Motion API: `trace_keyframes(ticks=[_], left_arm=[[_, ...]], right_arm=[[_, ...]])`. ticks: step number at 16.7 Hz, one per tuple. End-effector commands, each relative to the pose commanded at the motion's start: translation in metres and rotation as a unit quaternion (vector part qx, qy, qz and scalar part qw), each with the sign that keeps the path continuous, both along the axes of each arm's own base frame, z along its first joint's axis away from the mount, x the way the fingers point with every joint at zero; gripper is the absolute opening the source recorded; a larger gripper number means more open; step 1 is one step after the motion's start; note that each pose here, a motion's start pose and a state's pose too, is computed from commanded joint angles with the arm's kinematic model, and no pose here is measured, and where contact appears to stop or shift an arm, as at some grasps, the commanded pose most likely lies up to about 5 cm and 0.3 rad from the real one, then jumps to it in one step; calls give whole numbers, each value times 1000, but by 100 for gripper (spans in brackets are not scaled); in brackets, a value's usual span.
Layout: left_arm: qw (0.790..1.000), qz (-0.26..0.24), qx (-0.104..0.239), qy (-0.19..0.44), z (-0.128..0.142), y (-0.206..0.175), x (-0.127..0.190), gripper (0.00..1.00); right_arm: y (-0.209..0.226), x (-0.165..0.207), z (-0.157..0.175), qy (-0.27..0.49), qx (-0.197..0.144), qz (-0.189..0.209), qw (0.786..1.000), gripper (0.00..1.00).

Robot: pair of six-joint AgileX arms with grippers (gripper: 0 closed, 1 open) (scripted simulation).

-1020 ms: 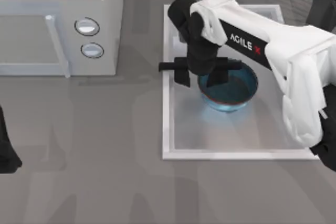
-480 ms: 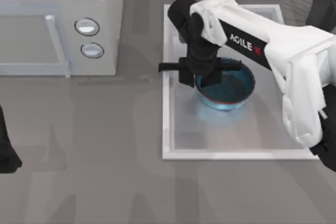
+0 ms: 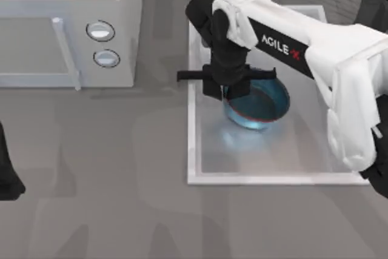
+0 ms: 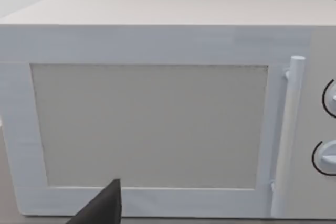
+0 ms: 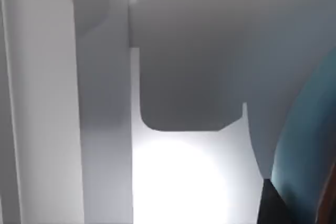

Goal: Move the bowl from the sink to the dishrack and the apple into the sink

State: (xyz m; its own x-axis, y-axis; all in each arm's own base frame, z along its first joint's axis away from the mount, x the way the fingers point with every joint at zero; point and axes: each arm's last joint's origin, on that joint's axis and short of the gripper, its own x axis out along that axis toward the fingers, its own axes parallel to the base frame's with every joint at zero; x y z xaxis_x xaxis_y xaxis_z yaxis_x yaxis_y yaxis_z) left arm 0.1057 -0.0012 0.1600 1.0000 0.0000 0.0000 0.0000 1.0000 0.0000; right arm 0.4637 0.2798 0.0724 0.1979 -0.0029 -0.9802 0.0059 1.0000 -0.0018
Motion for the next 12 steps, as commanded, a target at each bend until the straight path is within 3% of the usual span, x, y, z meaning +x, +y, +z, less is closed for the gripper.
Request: trace_keyframes(ticks=[5,12], left_arm=[[1000,0,0,0,0,0,0,100],[1000,0,0,0,0,0,0,100]], right_arm=[[32,-66,95,2,-1,1,1000,0],[20,-216,239,-6,7,-3,1000,0]])
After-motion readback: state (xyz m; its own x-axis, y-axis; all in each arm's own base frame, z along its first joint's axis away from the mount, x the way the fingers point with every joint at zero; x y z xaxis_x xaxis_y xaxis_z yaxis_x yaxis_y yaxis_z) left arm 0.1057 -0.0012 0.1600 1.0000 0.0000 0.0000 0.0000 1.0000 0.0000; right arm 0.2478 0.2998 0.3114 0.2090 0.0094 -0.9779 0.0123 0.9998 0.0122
